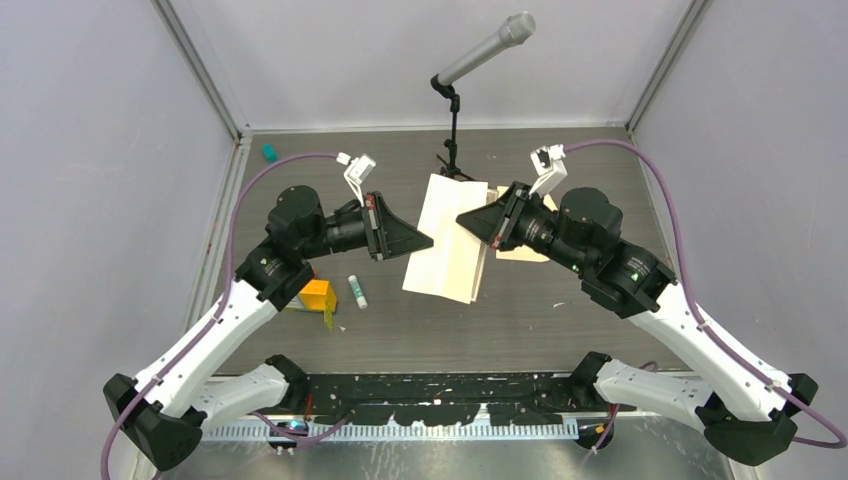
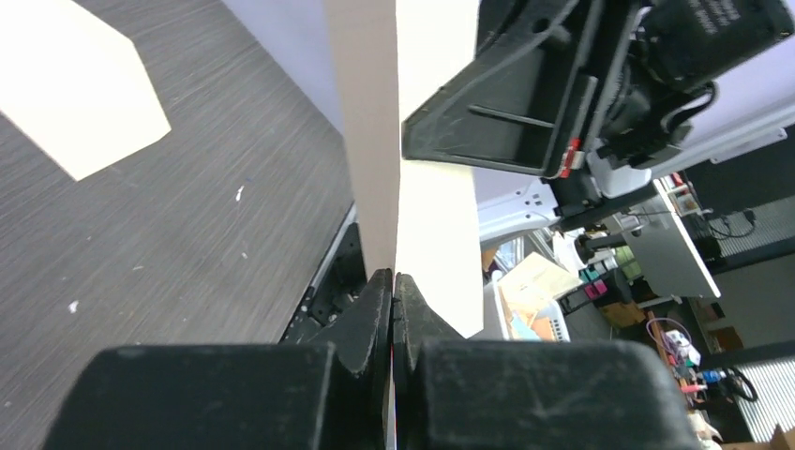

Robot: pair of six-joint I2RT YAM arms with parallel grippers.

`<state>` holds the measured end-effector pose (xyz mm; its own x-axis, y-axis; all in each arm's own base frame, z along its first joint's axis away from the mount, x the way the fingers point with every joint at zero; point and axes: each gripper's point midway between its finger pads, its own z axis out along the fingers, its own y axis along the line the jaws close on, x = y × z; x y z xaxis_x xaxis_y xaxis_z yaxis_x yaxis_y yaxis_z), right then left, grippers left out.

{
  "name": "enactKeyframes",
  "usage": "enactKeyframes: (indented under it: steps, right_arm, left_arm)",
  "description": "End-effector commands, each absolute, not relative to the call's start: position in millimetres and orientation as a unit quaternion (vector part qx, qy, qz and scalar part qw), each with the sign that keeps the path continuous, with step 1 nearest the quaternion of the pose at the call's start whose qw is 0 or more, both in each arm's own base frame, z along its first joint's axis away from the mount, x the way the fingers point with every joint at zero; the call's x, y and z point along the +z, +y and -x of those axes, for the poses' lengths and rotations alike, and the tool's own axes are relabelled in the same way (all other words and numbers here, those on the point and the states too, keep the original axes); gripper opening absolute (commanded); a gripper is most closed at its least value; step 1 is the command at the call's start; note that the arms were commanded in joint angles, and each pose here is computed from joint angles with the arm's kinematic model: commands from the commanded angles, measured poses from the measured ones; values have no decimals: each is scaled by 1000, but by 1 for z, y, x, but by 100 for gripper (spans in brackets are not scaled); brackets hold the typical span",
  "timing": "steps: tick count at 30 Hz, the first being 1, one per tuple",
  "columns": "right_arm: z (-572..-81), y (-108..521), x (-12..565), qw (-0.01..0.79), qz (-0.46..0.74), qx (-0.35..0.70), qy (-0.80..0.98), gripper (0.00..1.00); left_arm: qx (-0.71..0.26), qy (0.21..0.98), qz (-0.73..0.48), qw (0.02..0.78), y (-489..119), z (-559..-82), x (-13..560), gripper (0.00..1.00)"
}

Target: Place the letter into the envelope and seal it

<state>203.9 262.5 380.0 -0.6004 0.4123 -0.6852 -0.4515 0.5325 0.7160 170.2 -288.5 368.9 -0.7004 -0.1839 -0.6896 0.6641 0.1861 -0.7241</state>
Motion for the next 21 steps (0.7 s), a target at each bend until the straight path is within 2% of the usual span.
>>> enactKeyframes:
  steps: [1, 5, 7, 8, 12, 17, 21]
  right_arm:
    - [-206, 252, 399, 475, 15, 468, 745, 19]
    - [-215, 228, 389, 499, -8, 407, 765, 64]
    - [-214, 219, 385, 504, -11, 391, 770, 78]
    - [-212, 218, 384, 504, -10, 391, 771, 81]
    - [-209, 222, 375, 493, -2, 396, 775, 87]
    - [-206, 238, 372, 476, 11, 429, 768, 87]
    - [-202, 255, 378, 454, 17, 473, 755, 76]
  left_arm:
    - [-592, 697, -163, 370, -283, -179, 370, 0]
    - [-576, 699, -158, 393, -275, -180, 377, 0]
    - [-573, 695, -162, 402, -272, -178, 383, 0]
    - [-574, 693, -163, 404, -272, -177, 385, 0]
    - [-580, 686, -165, 407, -270, -173, 395, 0]
    - [-590, 678, -166, 405, -271, -170, 403, 0]
    - [-590, 680, -163, 404, -272, -172, 402, 0]
